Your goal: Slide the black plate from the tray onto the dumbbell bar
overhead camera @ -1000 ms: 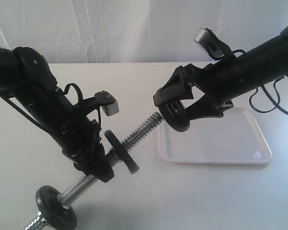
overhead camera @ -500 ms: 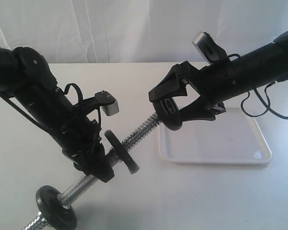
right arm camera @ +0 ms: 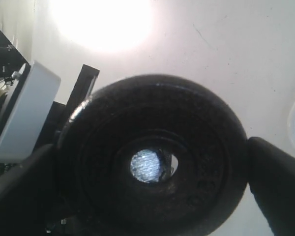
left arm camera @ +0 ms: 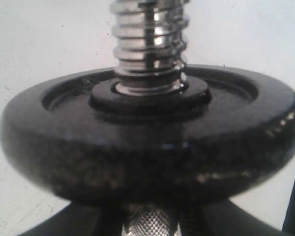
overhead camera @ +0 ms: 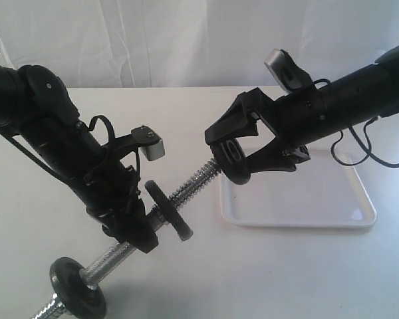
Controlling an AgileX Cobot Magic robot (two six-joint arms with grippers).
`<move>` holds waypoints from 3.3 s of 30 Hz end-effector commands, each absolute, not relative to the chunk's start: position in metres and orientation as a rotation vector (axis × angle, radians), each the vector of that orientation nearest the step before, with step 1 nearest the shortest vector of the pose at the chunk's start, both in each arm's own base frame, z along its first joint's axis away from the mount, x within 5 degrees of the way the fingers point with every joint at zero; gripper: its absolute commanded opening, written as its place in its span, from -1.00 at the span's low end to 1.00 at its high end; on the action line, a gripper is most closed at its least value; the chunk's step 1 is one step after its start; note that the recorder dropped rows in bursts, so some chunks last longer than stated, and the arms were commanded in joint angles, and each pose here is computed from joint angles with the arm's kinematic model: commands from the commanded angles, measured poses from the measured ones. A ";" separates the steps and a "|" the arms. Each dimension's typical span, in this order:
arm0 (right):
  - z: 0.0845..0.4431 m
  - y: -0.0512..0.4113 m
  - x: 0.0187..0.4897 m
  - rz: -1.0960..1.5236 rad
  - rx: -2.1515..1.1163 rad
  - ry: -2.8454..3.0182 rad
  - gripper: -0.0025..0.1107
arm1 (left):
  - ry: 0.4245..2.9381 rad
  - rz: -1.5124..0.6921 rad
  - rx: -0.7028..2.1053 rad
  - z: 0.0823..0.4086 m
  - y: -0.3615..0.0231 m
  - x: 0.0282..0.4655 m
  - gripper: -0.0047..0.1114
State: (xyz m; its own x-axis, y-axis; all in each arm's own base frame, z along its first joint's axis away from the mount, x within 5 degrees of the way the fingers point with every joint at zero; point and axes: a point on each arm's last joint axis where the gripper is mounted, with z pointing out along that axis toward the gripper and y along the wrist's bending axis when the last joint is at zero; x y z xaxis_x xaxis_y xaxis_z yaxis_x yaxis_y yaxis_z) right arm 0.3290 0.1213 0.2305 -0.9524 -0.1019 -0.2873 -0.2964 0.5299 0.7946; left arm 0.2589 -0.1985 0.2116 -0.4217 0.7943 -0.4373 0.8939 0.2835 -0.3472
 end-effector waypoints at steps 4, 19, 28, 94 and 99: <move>0.228 0.124 0.329 1.586 -0.306 2.531 -0.96 | 2.295 -1.022 1.482 0.241 -0.206 0.251 -0.92; 0.226 0.126 0.332 1.628 -0.254 2.514 -0.96 | 2.277 -1.017 1.500 0.241 -0.206 0.251 -0.92; 0.225 0.125 0.332 1.614 -0.269 2.526 -0.96 | 2.281 -1.014 1.493 0.241 -0.207 0.251 -0.92; 0.229 0.147 0.319 1.614 -0.346 2.585 -0.96 | 2.250 -1.004 1.521 0.241 -0.207 0.251 -0.92; 0.230 0.147 0.319 1.621 -0.339 2.579 -0.96 | 2.289 -0.999 1.468 0.240 -0.207 0.253 -0.92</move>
State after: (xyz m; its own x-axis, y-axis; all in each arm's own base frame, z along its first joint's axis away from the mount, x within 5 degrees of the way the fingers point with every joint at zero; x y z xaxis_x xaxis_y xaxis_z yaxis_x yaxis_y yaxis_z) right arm 0.3249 0.1397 0.2169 -0.9724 -0.1366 -0.1889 -0.2323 0.4996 0.8345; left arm 0.2571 -0.1962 0.2100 -0.3759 0.8228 -0.4263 0.9111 0.2441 -0.3321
